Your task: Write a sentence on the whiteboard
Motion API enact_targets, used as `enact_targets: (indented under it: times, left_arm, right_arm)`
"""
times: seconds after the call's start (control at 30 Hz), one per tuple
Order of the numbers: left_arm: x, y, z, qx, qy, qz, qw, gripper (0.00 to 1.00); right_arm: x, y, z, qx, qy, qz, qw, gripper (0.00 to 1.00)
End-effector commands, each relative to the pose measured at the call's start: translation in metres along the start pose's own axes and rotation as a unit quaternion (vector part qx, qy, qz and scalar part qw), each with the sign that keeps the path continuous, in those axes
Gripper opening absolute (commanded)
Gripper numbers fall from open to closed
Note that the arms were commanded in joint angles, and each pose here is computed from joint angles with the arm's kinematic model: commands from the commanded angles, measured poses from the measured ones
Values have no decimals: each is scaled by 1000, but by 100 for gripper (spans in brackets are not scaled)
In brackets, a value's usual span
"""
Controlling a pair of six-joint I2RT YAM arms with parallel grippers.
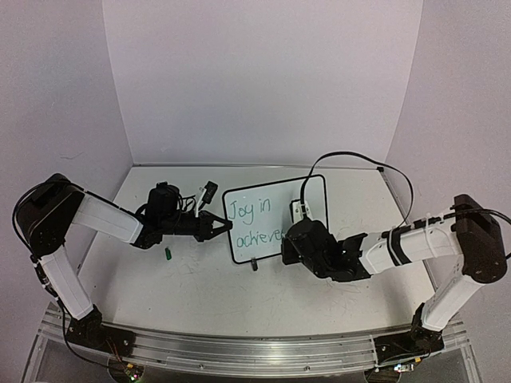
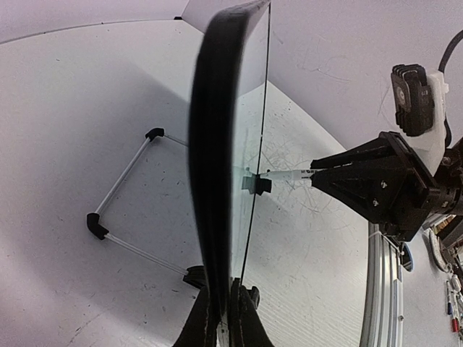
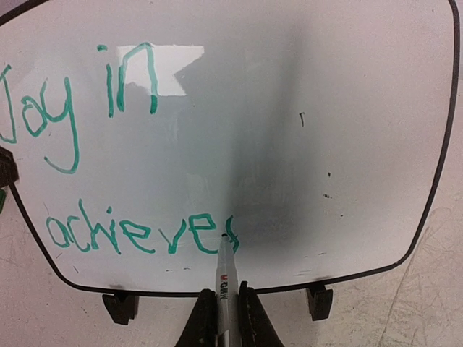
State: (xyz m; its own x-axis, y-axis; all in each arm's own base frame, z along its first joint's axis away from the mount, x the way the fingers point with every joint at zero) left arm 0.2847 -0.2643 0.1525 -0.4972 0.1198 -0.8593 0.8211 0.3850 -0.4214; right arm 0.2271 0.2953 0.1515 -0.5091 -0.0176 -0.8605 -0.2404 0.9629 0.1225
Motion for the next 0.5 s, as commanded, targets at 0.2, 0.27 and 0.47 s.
enact_targets:
  times: [0.2, 0.27, 0.47]
  left_arm:
    - [-12, -2, -2, -13, -14, 29, 999, 0]
    - [-12, -1, -2, -13, -14, 29, 999, 0]
    - [-12, -2, -2, -13, -13, 29, 999, 0]
  right_arm:
    - [-34, -4, -11, 14, -52, 32, 998, 0]
    - [-32, -6, -10, 16, -49, 33, 998, 0]
    - [-18, -9, -4, 16, -29, 32, 999, 0]
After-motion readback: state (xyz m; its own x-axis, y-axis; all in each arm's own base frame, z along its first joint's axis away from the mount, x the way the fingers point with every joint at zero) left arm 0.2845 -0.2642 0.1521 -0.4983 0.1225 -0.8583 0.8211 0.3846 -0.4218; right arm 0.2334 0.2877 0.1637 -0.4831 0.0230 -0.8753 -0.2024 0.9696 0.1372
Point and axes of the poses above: each gripper's point midway between its finger pads, its own z axis out along the fingers, its own y axis along the line the jaws close on, x = y × z, the point moved 8 cm from there along -z, back along the fingers, and after that the axes turned 3 degrees about z, right-handed, at the moved point
